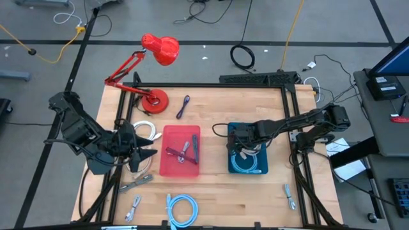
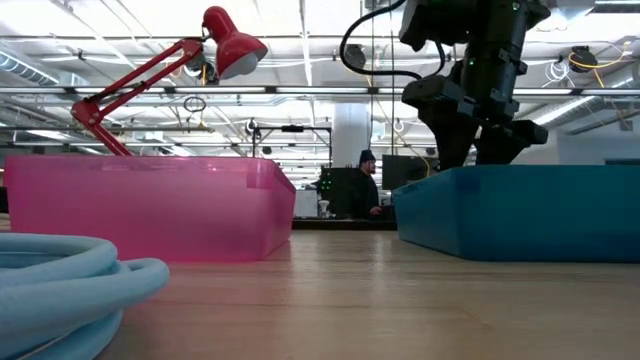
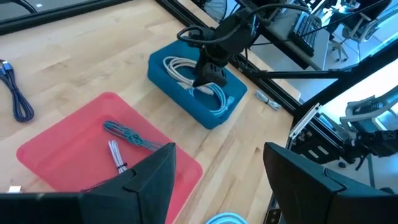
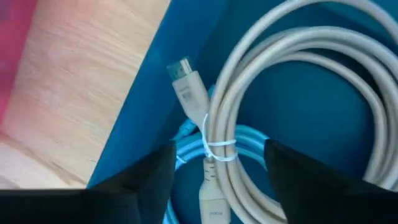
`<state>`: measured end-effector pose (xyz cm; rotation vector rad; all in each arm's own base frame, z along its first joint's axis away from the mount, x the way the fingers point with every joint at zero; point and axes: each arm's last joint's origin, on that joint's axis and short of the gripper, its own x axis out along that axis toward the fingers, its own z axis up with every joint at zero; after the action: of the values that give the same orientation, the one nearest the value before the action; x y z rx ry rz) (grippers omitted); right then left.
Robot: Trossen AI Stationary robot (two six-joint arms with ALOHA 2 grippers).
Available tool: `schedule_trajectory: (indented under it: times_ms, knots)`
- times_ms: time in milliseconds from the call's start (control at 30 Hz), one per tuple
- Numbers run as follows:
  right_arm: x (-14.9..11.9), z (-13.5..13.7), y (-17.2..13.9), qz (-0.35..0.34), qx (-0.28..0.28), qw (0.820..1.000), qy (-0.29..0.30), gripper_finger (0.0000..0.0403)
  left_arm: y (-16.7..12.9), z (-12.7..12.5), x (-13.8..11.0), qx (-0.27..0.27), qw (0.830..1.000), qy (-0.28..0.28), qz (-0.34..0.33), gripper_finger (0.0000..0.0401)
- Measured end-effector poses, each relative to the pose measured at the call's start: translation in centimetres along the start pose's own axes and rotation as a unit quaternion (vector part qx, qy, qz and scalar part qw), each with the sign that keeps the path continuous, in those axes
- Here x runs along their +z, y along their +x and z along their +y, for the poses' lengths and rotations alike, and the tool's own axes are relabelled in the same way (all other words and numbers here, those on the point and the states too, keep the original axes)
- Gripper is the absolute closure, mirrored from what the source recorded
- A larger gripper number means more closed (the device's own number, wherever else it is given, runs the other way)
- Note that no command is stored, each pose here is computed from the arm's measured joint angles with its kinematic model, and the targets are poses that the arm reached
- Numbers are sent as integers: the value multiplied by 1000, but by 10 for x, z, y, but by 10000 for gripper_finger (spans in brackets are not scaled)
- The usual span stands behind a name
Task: Pick & Place USB Port
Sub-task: Put the black and violet charger cable into the red bin
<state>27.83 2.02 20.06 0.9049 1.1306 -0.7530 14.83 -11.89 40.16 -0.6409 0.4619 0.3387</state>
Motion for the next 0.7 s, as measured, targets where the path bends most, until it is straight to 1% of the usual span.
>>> schedule_trajectory:
  times_ms: [100, 200, 300, 367, 400, 433, 500, 600, 667, 700]
  knots:
    - [2, 8, -5, -8, 25, 1000, -12, 146, 0, 1, 2, 8, 1000, 1, -21, 155]
    - [7, 22, -12, -20, 85, 996, -22, 143, 2, 3, 7, 24, 998, -11, -51, 155]
    - [13, 40, -22, -40, 168, 985, -32, 148, 4, 7, 13, 39, 996, -26, -73, 155]
    - [18, 56, -33, -62, 249, 966, -39, 151, 7, 11, 19, 53, 995, -35, -82, 155]
    - [20, 65, -40, -75, 294, 952, -43, 153, 9, 15, 22, 65, 994, -37, -86, 155]
    - [21, 73, -47, -91, 341, 934, -48, 154, 11, 19, 24, 82, 992, -35, -90, 155]
    - [23, 89, -65, -124, 434, 891, -53, 156, 17, 29, 32, 125, 987, -35, -99, 155]
    - [20, 106, -95, -183, 560, 806, -66, 156, 28, 49, 46, 197, 974, -46, -97, 155]
    - [15, 111, -111, -213, 617, 754, -77, 157, 37, 62, 59, 243, 964, -56, -92, 155]
    - [13, 113, -117, -225, 637, 733, -82, 157, 42, 70, 66, 266, 958, -59, -87, 155]
